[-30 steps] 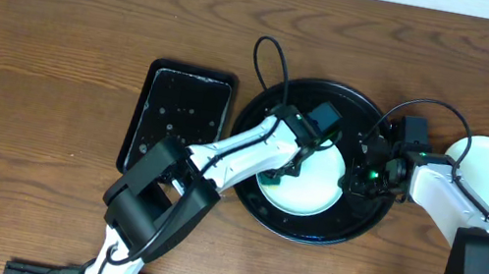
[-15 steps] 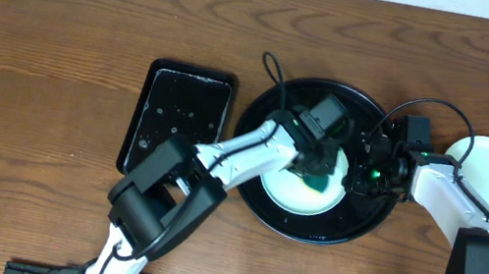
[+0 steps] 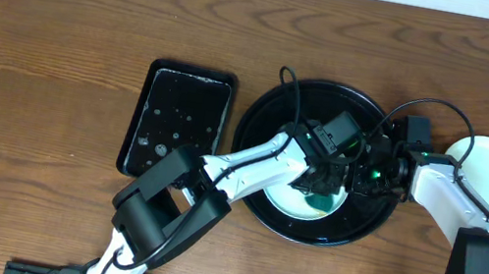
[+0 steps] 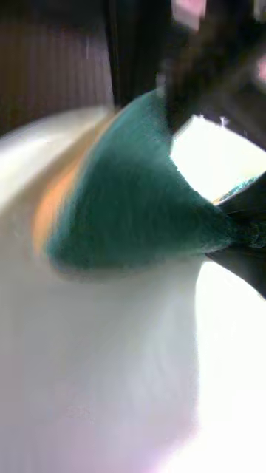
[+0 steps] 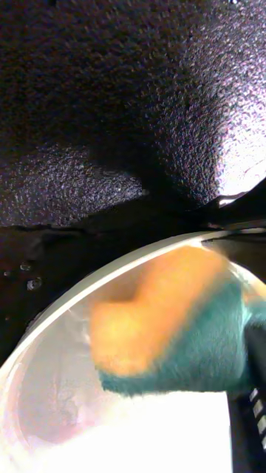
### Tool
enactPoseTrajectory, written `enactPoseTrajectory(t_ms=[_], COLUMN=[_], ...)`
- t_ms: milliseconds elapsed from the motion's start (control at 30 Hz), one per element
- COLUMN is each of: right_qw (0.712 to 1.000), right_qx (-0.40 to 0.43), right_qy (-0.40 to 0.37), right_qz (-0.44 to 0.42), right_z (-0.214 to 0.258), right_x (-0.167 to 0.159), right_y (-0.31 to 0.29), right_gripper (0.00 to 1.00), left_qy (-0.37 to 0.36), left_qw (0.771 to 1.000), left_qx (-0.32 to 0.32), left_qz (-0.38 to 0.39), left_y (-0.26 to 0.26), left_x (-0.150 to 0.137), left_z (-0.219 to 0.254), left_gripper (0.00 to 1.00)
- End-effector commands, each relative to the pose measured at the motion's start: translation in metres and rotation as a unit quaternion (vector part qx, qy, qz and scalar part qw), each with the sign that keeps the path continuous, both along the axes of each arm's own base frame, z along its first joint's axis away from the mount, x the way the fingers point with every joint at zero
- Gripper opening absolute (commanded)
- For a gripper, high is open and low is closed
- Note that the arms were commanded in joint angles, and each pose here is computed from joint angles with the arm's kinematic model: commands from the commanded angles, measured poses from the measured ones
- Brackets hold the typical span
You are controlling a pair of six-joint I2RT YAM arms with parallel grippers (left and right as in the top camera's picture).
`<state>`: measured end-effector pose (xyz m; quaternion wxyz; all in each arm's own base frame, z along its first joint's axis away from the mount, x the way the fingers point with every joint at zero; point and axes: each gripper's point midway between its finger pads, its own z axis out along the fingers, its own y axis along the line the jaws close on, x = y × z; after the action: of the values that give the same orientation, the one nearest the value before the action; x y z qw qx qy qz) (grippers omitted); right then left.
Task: Clean dirty plates on tray and stack at the side
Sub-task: 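Scrub the plate surface with the sponge in the left gripper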
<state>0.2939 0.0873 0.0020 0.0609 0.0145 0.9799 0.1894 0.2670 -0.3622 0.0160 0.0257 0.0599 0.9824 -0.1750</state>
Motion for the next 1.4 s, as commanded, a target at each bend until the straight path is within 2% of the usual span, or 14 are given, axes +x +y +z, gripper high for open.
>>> enactPoseTrajectory(t_ms=[0, 67, 233, 467, 600, 867, 933, 1033, 1100, 1233, 1367], right_qw=[1.0, 1.0, 1.0, 1.0, 1.0, 1.0, 0.999, 0.999, 0.999, 0.999, 0.999], right_qx=[-0.028, -0.028, -0.028, -0.028, -0.028, -0.029, -0.029, -0.029, -0.029, -0.029, -0.029], right_qy=[0.008, 0.008, 0.008, 0.008, 0.008, 0.012, 0.014, 0.013, 0.014, 0.014, 0.013], right_qz=[-0.003, -0.003, -0.003, -0.003, -0.003, -0.003, -0.003, -0.003, -0.003, -0.003, -0.003], right_z=[-0.009, -0.009, -0.009, -0.009, -0.009, -0.009, -0.009, -0.009, -0.009, -0.009, -0.009], right_x=[-0.002, -0.002, -0.002, -0.002, -0.002, -0.004, -0.005, -0.005, -0.005, -0.005, -0.005], right_y=[-0.011, -0.011, -0.011, -0.011, -0.011, -0.011, -0.011, -0.011, -0.011, -0.011, -0.011], right_gripper=[0.01, 0.01, 0.01, 0.01, 0.01, 0.01, 0.01, 0.01, 0.01, 0.01, 0.01], left_qy=[-0.038, -0.066, -0.148, -0.214, -0.234, -0.258, -0.237, -0.167, -0.125, -0.067, -0.042], left_qw=[0.986, 0.974, 0.927, 0.889, 0.877, 0.887, 0.912, 0.961, 0.979, 0.995, 0.998], left_qx=[0.156, 0.209, 0.339, 0.405, 0.419, 0.383, 0.336, 0.221, 0.155, 0.065, 0.049], left_qz=[0.043, 0.056, 0.06, 0.026, 0.017, 0.015, 0.005, -0.018, -0.033, -0.026, -0.021], left_y=[0.073, 0.098, 0.148, 0.166, 0.167, 0.137, 0.116, 0.071, 0.047, 0.015, 0.008], left_x=[0.019, 0.029, 0.054, 0.075, 0.082, 0.085, 0.075, 0.051, 0.037, 0.019, 0.013], left_z=[-0.033, -0.031, -0.008, 0.01, 0.019, 0.036, 0.036, 0.024, 0.017, 0.007, -0.007], left_gripper=[0.08, 0.08, 0.07, 0.08, 0.07, 0.07, 0.07, 0.07, 0.08, 0.07, 0.07])
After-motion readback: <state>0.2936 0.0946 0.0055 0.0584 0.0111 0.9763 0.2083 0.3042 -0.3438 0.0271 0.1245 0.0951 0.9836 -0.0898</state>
